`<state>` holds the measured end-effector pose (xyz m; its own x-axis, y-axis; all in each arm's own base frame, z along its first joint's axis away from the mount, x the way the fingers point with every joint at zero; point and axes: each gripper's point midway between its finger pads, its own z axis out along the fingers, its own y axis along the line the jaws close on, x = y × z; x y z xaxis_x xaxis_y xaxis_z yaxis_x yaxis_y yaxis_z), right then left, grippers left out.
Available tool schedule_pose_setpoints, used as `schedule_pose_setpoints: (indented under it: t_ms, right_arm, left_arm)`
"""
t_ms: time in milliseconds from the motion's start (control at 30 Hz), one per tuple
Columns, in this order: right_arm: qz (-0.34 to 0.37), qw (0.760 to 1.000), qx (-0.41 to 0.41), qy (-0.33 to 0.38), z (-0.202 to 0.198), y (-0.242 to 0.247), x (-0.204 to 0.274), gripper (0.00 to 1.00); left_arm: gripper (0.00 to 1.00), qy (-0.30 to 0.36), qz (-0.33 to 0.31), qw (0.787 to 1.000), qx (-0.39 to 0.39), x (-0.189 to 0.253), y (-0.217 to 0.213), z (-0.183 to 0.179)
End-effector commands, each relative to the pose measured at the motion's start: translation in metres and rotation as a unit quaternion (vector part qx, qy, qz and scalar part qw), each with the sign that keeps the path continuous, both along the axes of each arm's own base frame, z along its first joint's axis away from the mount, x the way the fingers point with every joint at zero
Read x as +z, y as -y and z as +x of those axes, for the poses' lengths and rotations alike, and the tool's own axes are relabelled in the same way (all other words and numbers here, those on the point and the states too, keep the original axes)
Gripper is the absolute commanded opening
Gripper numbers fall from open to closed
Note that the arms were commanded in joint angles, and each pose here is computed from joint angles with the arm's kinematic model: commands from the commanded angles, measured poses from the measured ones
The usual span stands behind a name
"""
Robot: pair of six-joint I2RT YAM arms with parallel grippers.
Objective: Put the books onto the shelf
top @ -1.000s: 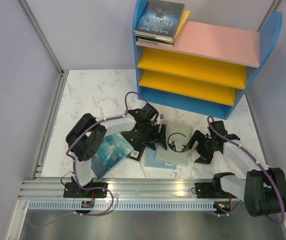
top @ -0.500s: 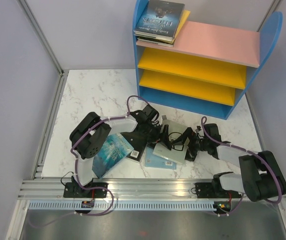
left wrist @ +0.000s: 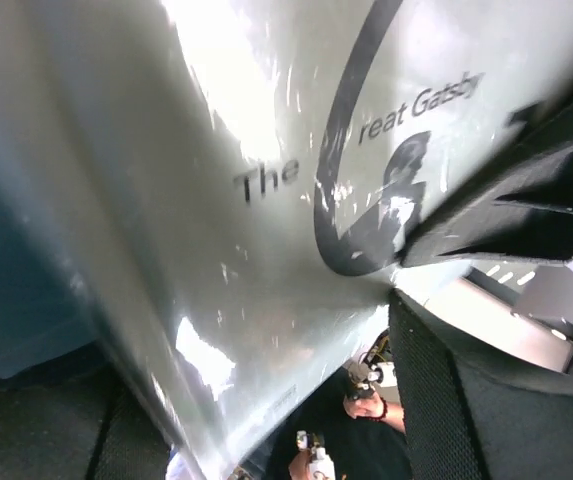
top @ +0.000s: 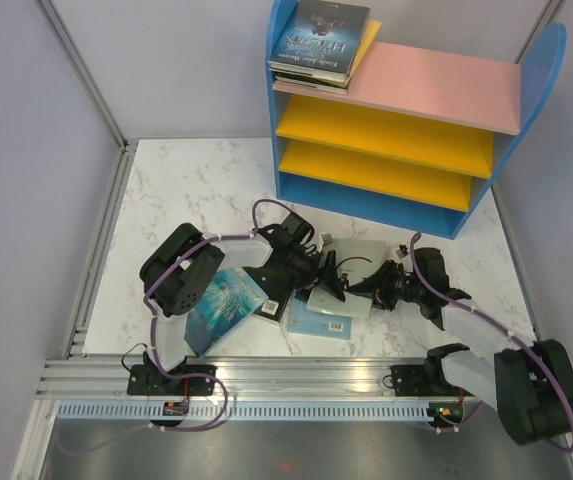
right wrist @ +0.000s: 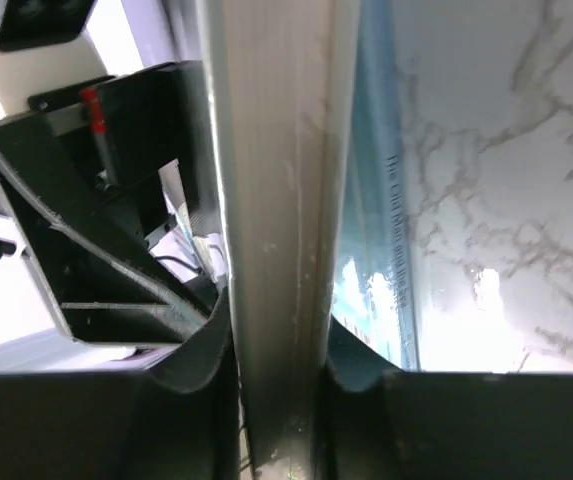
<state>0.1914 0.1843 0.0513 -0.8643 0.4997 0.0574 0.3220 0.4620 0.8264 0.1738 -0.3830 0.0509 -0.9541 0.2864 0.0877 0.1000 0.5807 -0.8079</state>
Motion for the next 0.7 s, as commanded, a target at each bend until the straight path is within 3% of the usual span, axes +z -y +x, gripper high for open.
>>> schedule_pose_setpoints:
  t_ms: [0, 133, 333, 533, 667]
  right_arm:
    - [-0.125, 0.991, -0.038, -0.026, -0.011, 0.030, -0.025, 0.17]
    - [-0.119, 0.992, -0.050, -0.009, -0.008, 0.031, -0.001, 0.00]
    - [-0.075, 0.994, -0.067, 0.038, 0.005, 0.023, 0.045, 0.00]
    - [-0.017, 0.986, -0.099, 0.135, 0.026, 0.017, 0.130, 0.00]
    - [0.069, 0.973, -0.121, 0.183, 0.032, 0.008, 0.185, 0.00]
  left_arm:
    - [0.75, 0.057, 0.006, 0.998, -0.002, 0.000, 0.004, -0.003]
    - [0.75, 0.072, -0.014, 0.997, 0.017, 0.026, 0.005, 0.008]
    - [0.76, 0.098, -0.049, 0.993, 0.050, 0.072, 0.003, 0.022]
    - [0.77, 0.121, -0.069, 0.985, 0.104, 0.107, -0.023, 0.039]
    - [0.77, 0.132, -0.079, 0.979, 0.136, 0.122, -0.044, 0.052]
